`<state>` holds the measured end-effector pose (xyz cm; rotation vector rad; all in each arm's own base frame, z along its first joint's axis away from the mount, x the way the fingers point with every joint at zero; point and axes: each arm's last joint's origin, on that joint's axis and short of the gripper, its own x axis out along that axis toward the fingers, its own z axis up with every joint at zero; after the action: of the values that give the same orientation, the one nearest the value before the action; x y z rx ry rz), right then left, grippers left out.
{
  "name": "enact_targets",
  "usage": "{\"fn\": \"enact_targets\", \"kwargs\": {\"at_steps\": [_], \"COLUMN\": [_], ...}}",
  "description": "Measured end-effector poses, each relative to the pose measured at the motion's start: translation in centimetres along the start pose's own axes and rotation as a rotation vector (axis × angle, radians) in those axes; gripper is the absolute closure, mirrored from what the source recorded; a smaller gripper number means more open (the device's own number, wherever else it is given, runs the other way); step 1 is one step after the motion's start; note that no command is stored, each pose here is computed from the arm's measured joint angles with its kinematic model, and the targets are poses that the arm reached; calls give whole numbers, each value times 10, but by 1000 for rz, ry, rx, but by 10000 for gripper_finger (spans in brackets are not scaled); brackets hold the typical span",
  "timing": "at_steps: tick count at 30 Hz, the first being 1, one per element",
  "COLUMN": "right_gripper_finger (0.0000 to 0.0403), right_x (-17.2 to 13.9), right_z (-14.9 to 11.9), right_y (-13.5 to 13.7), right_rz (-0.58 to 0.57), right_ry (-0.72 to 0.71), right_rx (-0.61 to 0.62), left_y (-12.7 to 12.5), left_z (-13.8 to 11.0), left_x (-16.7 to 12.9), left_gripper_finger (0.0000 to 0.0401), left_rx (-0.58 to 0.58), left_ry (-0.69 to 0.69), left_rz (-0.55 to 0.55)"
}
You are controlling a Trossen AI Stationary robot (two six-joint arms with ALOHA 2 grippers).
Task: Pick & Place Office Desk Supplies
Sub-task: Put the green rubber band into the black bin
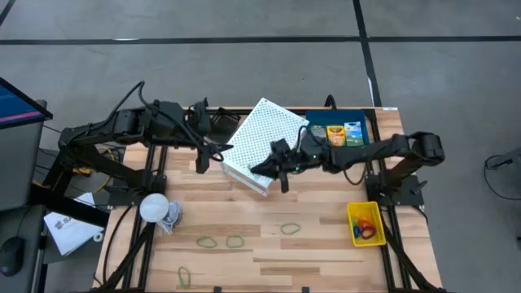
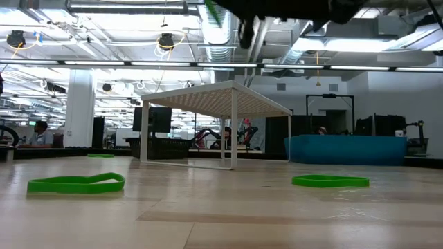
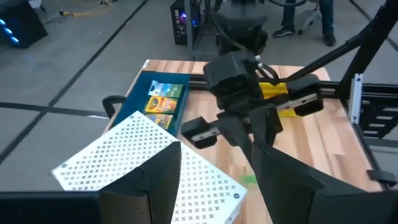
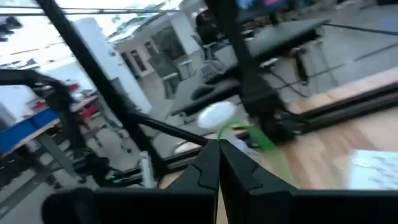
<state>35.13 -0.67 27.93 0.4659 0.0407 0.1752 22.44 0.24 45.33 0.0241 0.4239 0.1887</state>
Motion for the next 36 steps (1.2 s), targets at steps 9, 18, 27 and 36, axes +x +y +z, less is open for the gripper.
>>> {"fn": "enact_targets", "kwargs": {"at_steps": [9,18,27,36], "right_gripper_finger": [403,403,403,403], "right_x": [12,13,13,13], "right_z": [34,33,33,33], "right_y": [49,48,48,47], "right_rz": [-14,-51,-50,-56], "right_ry": [-103,-54,-55,-57], "right_rx": [-159,-181,-177,-174], "left_y": [-6,-6,-6,-6], "left_z": [1,3,3,2], "left_x": [-1,-1,-1,-1], "left_gripper_finger": [210,210,210,210], "left_rx": [-29,-40,-41,-39], "left_ry": [-8,-28,-28,-18], "left_rz": [-24,-25,-24,-23]}}
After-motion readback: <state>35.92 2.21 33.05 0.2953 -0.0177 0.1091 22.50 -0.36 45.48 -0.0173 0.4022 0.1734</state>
